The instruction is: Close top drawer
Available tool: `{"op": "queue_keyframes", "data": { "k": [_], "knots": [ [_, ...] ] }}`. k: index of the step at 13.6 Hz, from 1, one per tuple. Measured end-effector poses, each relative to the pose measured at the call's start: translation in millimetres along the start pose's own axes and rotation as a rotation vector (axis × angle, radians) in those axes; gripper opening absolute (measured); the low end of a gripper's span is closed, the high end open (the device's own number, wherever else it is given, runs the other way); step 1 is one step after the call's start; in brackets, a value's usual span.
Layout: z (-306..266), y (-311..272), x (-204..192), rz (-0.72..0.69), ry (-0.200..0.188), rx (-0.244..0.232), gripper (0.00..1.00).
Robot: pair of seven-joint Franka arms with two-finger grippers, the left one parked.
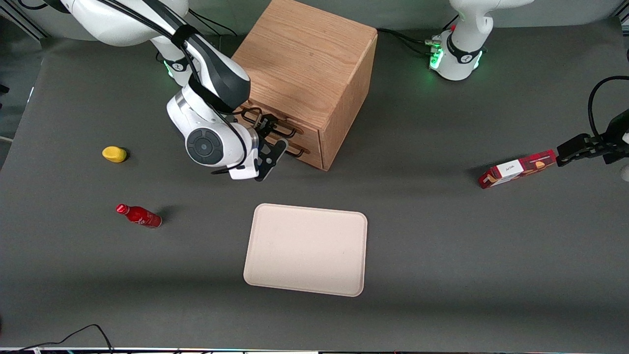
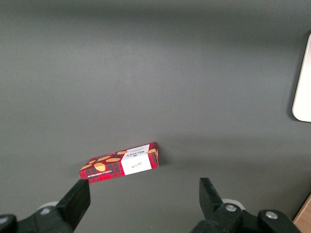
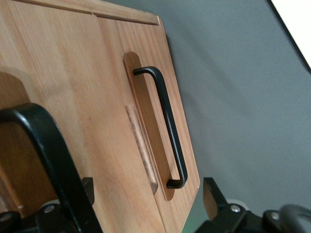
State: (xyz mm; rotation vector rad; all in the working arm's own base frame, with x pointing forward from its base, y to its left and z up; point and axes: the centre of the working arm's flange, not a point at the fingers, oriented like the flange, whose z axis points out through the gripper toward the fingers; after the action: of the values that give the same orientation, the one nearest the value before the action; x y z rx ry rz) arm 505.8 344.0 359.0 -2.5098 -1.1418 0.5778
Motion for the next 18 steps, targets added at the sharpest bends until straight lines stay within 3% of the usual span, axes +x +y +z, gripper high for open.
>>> {"op": "queue_keyframes", "data": {
  "k": [7,12,18],
  "knots": [
    [-1,0,0,0.0,0.003,0.0,1.0],
    [-24,-3,1,0.0,0.03,-0.006,1.0],
    [-78,12,-6,0.024,0.106,-0.014,1.0]
  ]
}}
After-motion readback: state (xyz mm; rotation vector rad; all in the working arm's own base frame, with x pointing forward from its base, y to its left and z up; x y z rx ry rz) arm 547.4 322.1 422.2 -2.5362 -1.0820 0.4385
